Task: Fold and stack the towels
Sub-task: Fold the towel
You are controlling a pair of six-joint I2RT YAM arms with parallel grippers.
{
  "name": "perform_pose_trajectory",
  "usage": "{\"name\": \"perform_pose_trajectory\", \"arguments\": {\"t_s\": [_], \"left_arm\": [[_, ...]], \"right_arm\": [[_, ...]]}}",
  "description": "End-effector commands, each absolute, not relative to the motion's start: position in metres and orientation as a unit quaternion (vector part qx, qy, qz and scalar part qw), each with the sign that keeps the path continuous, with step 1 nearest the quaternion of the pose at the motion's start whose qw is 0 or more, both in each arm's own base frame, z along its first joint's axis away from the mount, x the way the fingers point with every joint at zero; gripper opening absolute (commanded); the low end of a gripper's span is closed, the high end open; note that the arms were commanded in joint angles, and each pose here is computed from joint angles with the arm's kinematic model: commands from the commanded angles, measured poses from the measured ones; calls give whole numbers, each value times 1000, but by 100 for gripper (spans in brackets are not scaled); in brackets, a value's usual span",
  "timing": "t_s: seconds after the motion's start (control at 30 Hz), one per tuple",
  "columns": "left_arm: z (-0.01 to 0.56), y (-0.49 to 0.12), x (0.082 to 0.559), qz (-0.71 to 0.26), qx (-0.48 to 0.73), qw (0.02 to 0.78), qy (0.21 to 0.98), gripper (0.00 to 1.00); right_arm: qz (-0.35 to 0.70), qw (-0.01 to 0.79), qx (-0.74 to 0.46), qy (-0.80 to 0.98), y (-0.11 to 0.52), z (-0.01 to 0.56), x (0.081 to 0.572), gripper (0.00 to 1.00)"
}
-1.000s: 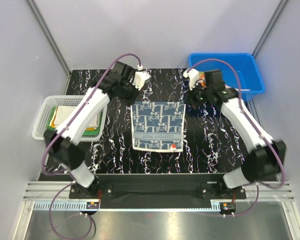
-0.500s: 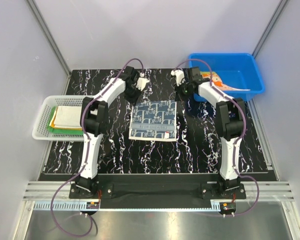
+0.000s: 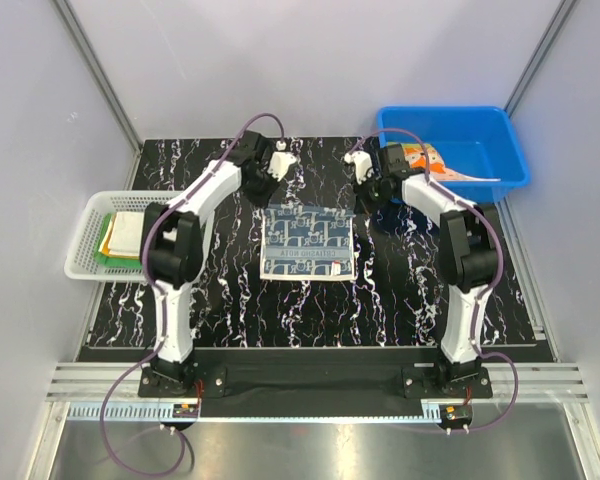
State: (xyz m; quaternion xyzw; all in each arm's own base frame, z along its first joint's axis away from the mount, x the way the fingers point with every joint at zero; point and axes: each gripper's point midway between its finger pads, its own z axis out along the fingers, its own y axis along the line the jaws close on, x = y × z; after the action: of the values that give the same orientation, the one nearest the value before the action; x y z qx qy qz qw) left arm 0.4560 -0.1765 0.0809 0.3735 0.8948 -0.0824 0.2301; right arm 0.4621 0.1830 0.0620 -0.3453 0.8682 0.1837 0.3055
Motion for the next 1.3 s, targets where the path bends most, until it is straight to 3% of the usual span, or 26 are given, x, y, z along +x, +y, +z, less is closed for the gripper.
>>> {"name": "perform_pose_trajectory", "arguments": {"t_s": [0.0,0.8,1.1,1.13,1.2,1.23,1.27], "left_arm": [[128,-172,455,-76,372,287,880,0],[112,-180,319,-133,368,219,894,0],[66,-180,289,-141,359,158,909,0],[62,-179,288,-132,359,149,912,1],[64,-179,289,-130,358,149,913,15],[67,-178,291,-124,352,153,915,21],[70,-178,291,-124,351,155,915,21]], "right_arm": [[172,360,-343,851,181,110,455,0],[176,253,-255,916,182,79,322,0],[183,208,-242,930,188,57,301,0],[186,201,-240,931,189,55,298,2],[192,198,-241,930,193,57,295,7],[195,199,-236,931,194,59,295,14],[196,202,-232,931,194,63,294,16]]}}
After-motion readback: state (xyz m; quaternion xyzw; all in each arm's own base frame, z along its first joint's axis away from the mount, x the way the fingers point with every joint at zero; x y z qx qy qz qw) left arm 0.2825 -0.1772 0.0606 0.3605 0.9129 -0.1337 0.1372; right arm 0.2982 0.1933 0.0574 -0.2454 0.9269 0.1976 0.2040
